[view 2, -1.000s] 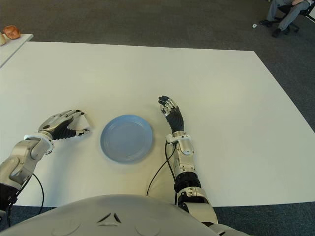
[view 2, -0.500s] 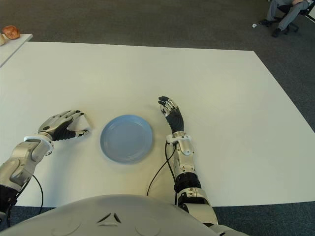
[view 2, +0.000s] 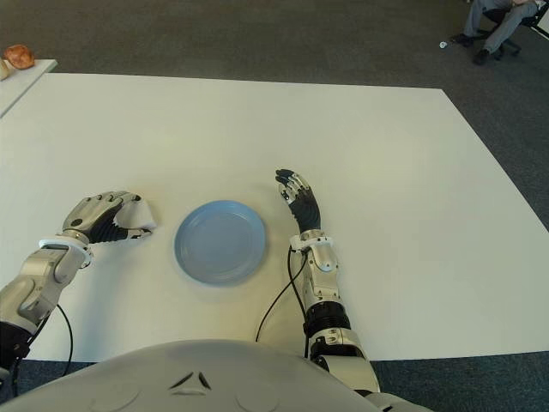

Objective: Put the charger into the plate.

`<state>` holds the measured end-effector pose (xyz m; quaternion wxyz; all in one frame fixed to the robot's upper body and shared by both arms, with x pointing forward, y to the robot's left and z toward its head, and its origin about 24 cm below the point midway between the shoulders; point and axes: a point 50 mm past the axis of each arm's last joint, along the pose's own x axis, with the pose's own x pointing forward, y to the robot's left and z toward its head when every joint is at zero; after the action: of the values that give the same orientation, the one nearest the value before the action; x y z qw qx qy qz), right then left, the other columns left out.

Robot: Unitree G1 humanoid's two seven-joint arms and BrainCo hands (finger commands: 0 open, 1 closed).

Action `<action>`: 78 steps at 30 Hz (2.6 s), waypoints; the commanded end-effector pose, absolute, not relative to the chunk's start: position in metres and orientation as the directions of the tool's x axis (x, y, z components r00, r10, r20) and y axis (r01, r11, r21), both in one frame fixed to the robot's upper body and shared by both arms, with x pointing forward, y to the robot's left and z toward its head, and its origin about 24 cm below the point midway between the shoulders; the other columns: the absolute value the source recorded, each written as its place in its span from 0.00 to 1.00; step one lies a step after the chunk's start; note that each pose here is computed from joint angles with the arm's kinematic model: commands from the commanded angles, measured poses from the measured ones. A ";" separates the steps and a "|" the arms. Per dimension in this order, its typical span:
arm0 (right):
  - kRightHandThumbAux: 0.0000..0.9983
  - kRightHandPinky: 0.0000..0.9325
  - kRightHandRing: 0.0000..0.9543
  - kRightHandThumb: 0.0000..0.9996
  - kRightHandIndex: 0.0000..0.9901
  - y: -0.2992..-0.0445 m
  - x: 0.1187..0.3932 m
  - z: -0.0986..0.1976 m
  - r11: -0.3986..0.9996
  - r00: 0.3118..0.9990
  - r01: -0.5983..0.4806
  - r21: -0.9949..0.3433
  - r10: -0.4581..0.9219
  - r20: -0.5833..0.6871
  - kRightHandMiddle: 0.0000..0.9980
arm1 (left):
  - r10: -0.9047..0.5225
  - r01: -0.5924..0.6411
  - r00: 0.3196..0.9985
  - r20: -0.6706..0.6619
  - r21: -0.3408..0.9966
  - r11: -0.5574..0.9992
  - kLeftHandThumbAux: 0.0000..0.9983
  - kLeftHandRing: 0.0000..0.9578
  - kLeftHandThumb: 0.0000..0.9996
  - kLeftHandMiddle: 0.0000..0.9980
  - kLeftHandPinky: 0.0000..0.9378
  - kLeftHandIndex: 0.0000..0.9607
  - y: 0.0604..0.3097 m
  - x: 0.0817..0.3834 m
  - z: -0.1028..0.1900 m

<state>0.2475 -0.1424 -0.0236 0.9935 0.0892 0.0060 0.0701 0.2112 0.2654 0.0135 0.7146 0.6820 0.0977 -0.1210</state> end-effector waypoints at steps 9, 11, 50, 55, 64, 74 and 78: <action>0.63 0.17 0.19 0.04 0.23 -0.147 0.224 -0.052 0.974 0.982 -0.081 0.214 0.114 -0.149 0.24 | 0.046 0.279 0.959 -0.279 0.960 0.006 0.67 0.72 0.81 0.55 0.74 0.42 0.264 0.201 -0.007; 0.63 0.17 0.19 0.04 0.23 -0.147 0.224 -0.052 0.973 0.982 -0.080 0.214 0.114 -0.149 0.24 | 0.062 0.276 0.959 -0.275 0.961 0.002 0.67 0.74 0.83 0.54 0.77 0.42 0.263 0.202 -0.007; 0.63 0.17 0.19 0.01 0.21 -0.142 0.225 -0.054 0.972 0.982 -0.077 0.221 0.113 -0.151 0.24 | -0.012 -0.060 0.998 0.061 0.996 0.065 0.67 0.88 0.85 0.55 0.88 0.42 0.237 0.233 0.082; 0.63 0.17 0.19 0.01 0.20 -0.142 0.225 -0.054 0.973 0.981 -0.076 0.219 0.113 -0.160 0.24 | -0.035 -0.135 0.990 0.140 0.983 0.125 0.67 0.89 0.85 0.55 0.89 0.42 0.226 0.238 0.117; 0.64 0.17 0.19 0.02 0.21 -0.142 0.226 -0.055 0.972 0.981 -0.076 0.221 0.112 -0.158 0.24 | -0.086 -0.226 0.966 0.246 0.955 0.193 0.67 0.89 0.86 0.55 0.90 0.42 0.205 0.231 0.154; 0.63 0.17 0.19 0.02 0.20 -0.142 0.226 -0.057 0.970 0.979 -0.078 0.230 0.118 -0.166 0.24 | -0.114 -0.256 0.951 0.288 0.938 0.234 0.67 0.90 0.86 0.54 0.91 0.42 0.186 0.231 0.175; 0.63 0.17 0.19 0.02 0.20 -0.140 0.227 -0.056 0.970 0.980 -0.079 0.229 0.118 -0.159 0.24 | -0.144 -0.249 0.946 0.290 0.936 0.248 0.67 0.90 0.86 0.55 0.91 0.42 0.176 0.233 0.177</action>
<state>0.2494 -0.1402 -0.0248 0.9933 0.0965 0.0042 0.0636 0.2317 0.1846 0.1762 0.7731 0.6127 -0.1574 0.0463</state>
